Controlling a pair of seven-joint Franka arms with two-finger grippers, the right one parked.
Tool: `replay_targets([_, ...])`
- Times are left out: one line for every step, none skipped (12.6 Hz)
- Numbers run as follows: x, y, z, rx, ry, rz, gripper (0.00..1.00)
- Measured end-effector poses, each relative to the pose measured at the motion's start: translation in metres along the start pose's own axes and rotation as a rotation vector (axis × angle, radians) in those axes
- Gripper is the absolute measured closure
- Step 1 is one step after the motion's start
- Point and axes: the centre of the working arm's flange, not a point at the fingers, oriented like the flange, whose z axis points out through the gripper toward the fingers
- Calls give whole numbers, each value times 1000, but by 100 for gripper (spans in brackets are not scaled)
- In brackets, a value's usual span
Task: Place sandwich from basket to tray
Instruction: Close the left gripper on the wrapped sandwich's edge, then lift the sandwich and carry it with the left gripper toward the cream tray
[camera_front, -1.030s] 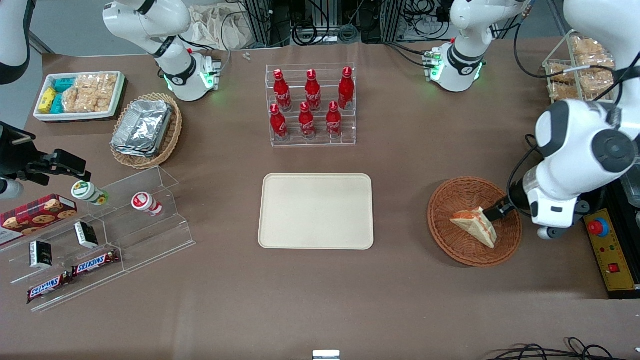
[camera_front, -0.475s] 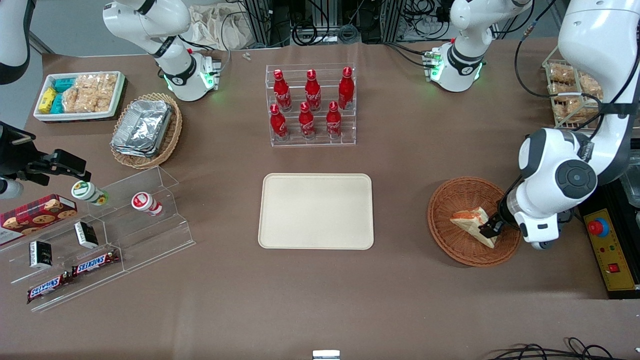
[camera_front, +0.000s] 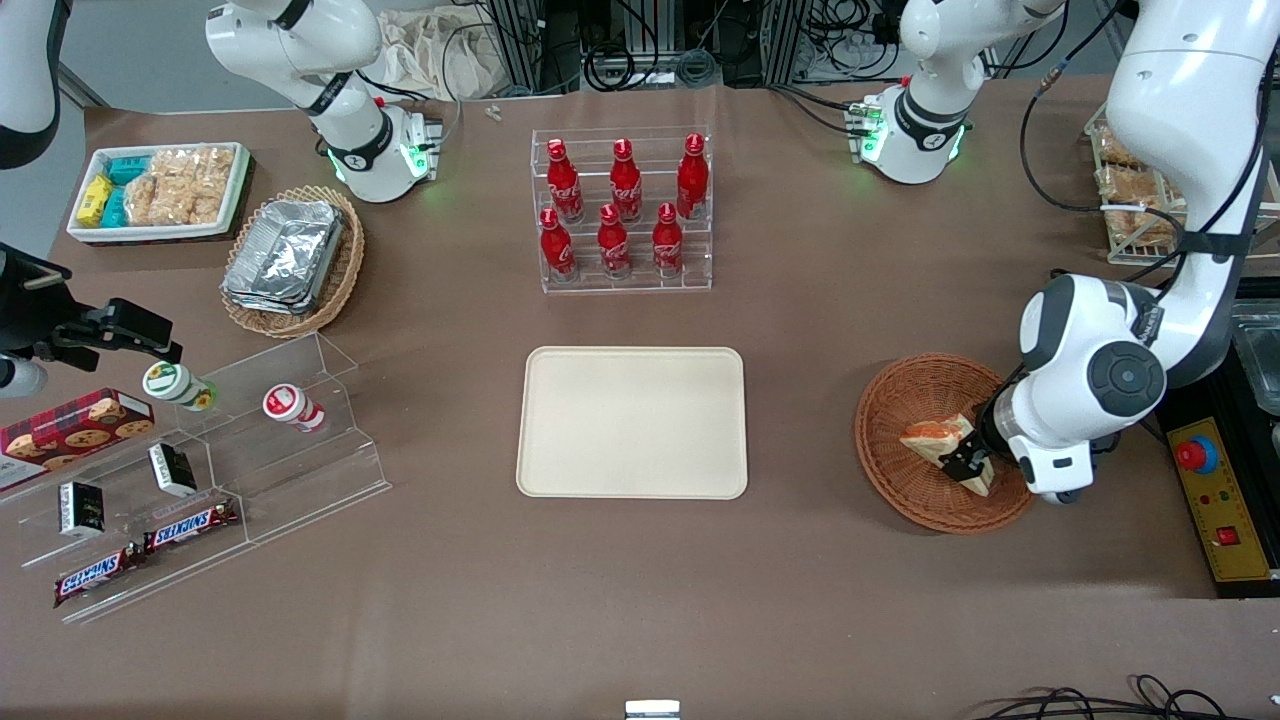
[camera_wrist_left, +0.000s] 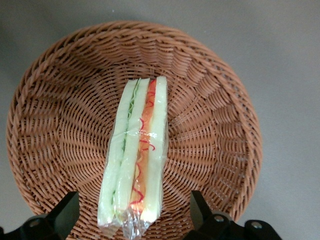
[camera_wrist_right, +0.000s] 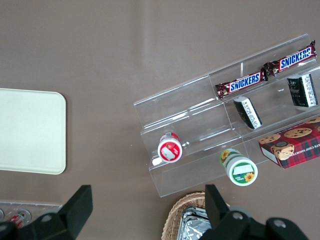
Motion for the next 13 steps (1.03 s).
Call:
replay_targets([0,0,4,4,-5,-1,0])
replay_targets([1,-1,6,6,-9,-2,0])
replay_targets([0,-1,9,9,-12,-2,0])
replay_targets([0,-1,12,12,-15,-1,0])
replay_targets([0,-1,15,14,-18,-1,4])
replay_targets([1,-1,17,13,-19,-3,5])
replay_targets([2,-1,19,10,-20,-4,16])
replay_targets([3,-1,22,6,-22,-5,29])
replay_targets([3,1,24,-1,-22,-4,41])
replay_targets([3,1,25,-4,-23,-5,52])
replay_targets([4,2,24,-7,-22,-5,62])
replay_targets([5,3,22,-11,-19,-9,67])
replay_targets([7,4,19,-19,-14,-15,69])
